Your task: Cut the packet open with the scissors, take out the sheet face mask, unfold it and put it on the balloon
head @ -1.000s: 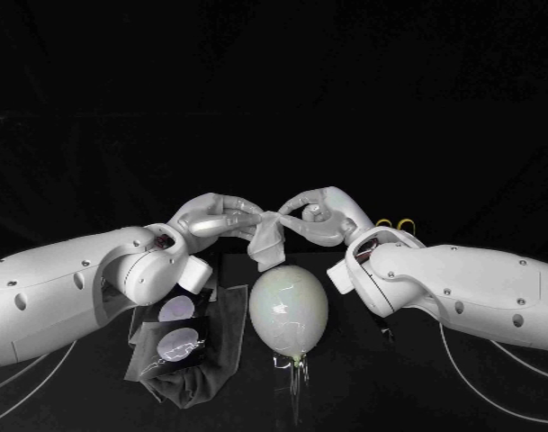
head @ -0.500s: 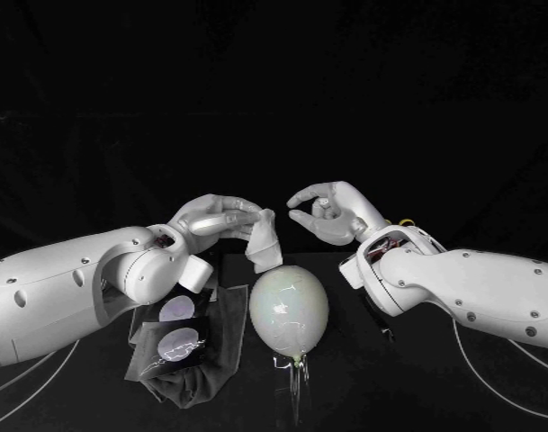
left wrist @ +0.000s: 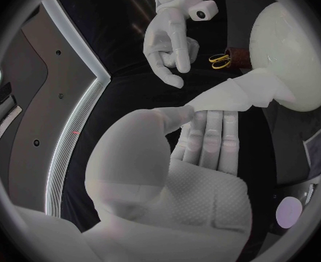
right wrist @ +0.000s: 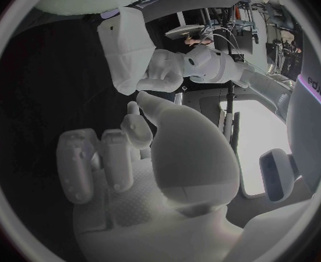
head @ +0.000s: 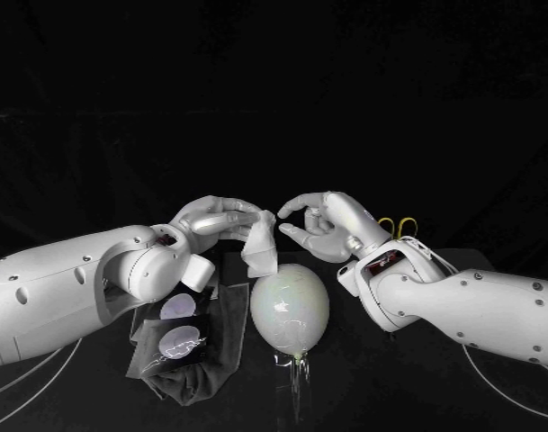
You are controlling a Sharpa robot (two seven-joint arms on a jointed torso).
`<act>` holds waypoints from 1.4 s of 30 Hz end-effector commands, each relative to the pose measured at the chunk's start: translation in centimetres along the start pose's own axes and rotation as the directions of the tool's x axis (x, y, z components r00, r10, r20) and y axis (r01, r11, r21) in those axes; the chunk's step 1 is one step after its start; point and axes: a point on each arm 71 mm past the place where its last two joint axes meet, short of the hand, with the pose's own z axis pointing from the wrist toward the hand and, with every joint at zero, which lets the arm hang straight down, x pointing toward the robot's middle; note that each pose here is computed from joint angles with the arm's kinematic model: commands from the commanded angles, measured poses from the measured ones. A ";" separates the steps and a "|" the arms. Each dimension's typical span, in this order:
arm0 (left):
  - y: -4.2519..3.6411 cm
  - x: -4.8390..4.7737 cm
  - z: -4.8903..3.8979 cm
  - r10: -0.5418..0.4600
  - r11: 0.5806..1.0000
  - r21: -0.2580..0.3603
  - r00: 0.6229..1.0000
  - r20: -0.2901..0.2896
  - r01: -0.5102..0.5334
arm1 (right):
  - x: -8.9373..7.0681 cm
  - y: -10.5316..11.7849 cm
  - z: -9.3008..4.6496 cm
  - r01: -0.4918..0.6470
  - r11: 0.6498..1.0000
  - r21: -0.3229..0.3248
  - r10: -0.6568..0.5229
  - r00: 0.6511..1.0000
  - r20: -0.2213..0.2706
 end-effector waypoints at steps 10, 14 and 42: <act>0.24 0.27 -0.01 -0.022 0.998 -0.057 0.998 0.052 0.024 | 1.1 1.4 0.6 0.182 0.976 -0.121 -0.174 0.982 0.075; 0.32 0.48 0.02 -0.032 0.997 -0.071 0.998 0.048 0.035 | 1.6 1.8 0.8 0.213 0.964 -0.159 -0.202 0.976 0.083; 0.47 0.61 0.11 -0.054 0.994 -0.097 0.998 0.035 0.057 | 2.0 1.6 0.9 0.301 0.933 -0.197 -0.296 0.954 0.056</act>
